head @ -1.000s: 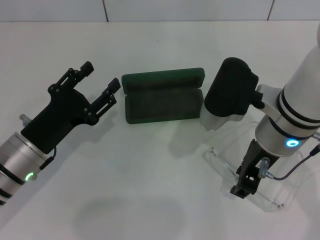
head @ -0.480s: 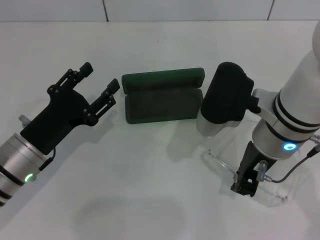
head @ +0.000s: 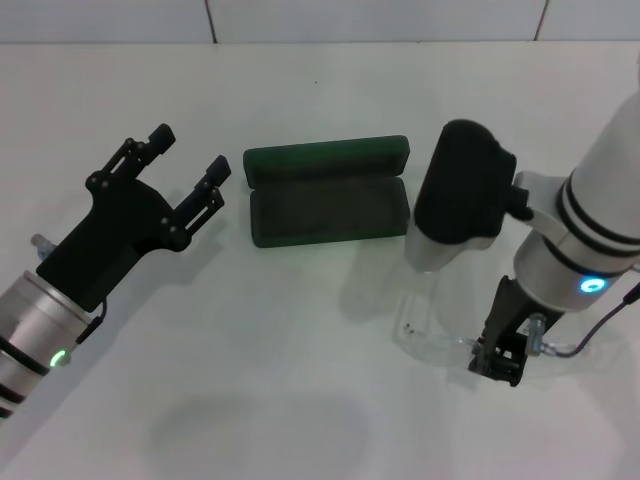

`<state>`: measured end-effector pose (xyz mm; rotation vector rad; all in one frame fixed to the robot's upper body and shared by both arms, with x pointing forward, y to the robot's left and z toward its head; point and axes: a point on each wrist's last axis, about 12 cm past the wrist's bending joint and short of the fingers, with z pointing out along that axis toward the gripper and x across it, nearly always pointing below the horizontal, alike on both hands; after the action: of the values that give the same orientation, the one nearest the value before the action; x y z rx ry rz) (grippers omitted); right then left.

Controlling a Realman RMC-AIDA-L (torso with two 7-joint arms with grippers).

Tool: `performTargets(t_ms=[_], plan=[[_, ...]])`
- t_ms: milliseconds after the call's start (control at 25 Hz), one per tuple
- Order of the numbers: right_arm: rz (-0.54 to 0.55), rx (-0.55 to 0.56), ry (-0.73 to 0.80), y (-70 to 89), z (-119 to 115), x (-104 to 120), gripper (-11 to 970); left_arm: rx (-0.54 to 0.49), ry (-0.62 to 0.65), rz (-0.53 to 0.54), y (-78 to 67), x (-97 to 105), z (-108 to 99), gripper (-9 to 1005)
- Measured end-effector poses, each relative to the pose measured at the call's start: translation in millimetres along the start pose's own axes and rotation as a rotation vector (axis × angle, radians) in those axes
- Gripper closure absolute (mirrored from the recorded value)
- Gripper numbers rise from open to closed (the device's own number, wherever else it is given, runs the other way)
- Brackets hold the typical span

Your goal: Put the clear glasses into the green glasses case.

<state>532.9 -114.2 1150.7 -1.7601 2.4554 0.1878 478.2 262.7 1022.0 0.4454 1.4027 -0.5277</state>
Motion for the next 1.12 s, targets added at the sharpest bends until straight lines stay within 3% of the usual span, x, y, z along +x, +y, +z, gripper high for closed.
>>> performTargets(t_ms=[160,480,720,880,1120], plan=[[0.013,-0.008,-0.053,-10.4,-10,7,834,-0.041,-0.003,0.001,0.1,2,-3,266],[0.006,-0.066,-0.272,-26.4,-37,30,834,-0.222,-0.011,-0.024,10.3,5,-17,265],[-0.052,-0.127,-0.568,-43.2,-44,65,834,-0.201,0.005,-0.088,6.7,8,-17,265],[-0.150,-0.127,-0.787,-51.8,-29,81,834,-0.075,-0.019,-0.205,1.9,2,-15,266],[-0.407,0.001,-1.095,-50.0,4,102,835,0.148,-0.126,-0.199,-12.5,-17,-19,266]])
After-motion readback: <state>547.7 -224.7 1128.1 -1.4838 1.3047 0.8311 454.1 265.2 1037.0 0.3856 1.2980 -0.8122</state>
